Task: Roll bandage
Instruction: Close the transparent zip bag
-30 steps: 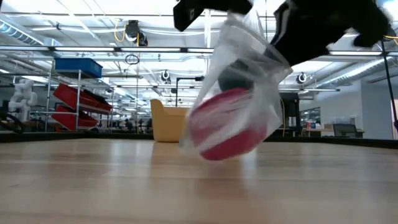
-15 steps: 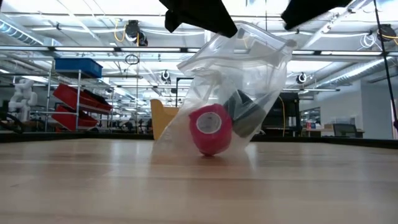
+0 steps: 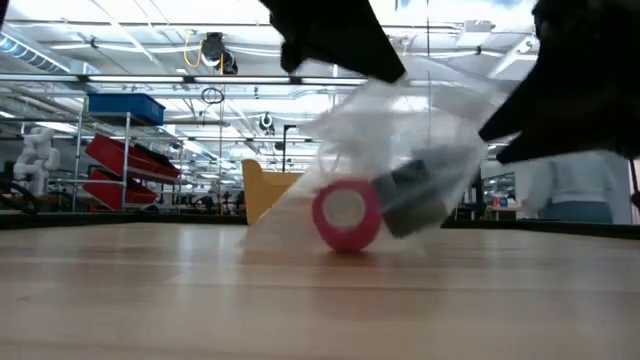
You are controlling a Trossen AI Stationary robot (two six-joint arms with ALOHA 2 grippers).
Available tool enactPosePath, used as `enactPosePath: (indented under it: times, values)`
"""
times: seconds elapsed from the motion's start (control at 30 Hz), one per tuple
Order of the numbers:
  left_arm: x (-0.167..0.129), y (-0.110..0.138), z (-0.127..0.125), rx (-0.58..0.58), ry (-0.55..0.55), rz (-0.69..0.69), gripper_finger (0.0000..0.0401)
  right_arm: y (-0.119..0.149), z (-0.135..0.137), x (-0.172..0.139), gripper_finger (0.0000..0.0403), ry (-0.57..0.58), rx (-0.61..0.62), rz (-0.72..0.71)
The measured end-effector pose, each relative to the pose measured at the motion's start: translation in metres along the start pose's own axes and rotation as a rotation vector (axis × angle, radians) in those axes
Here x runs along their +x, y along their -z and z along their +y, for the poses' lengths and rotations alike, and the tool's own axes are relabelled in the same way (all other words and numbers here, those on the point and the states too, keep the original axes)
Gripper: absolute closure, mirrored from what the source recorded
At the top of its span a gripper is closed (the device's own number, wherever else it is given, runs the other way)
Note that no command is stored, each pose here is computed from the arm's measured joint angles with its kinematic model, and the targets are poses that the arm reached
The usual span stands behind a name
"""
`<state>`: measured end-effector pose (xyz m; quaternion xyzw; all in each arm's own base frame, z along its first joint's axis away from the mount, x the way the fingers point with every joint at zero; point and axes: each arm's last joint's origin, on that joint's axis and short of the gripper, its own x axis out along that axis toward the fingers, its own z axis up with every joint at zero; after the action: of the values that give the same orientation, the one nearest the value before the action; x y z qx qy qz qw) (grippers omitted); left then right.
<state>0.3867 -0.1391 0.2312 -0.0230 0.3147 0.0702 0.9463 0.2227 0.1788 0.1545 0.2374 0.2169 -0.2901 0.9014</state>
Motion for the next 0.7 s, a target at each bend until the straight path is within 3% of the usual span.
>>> enactPosePath:
  times: [0.13,0.27,0.43,0.53,0.6,0.7]
  values:
    - [0.024,0.018,-0.008,0.020,0.067,0.066,0.0359,0.008,-0.008,0.001,0.0197,0.005,-0.011,0.068]
    - [0.032,0.020,-0.008,0.005,0.178,0.095,0.0299,0.012,-0.010,-0.002,0.0197,0.002,-0.036,0.130]
    - [0.025,0.005,-0.012,-0.022,0.408,0.039,0.0227,0.015,-0.015,-0.004,0.0197,0.029,-0.062,0.174]
    - [0.019,-0.010,-0.015,-0.029,0.518,-0.064,0.0198,0.009,-0.018,0.001,0.0197,0.072,-0.079,0.121]
    - [0.017,-0.015,-0.012,-0.030,0.562,-0.085,0.0186,0.004,-0.020,0.007,0.0197,0.100,-0.100,0.092]
    - [0.008,-0.025,0.004,-0.031,0.538,-0.094,0.0181,-0.003,-0.023,0.017,0.0197,0.133,-0.165,0.077]
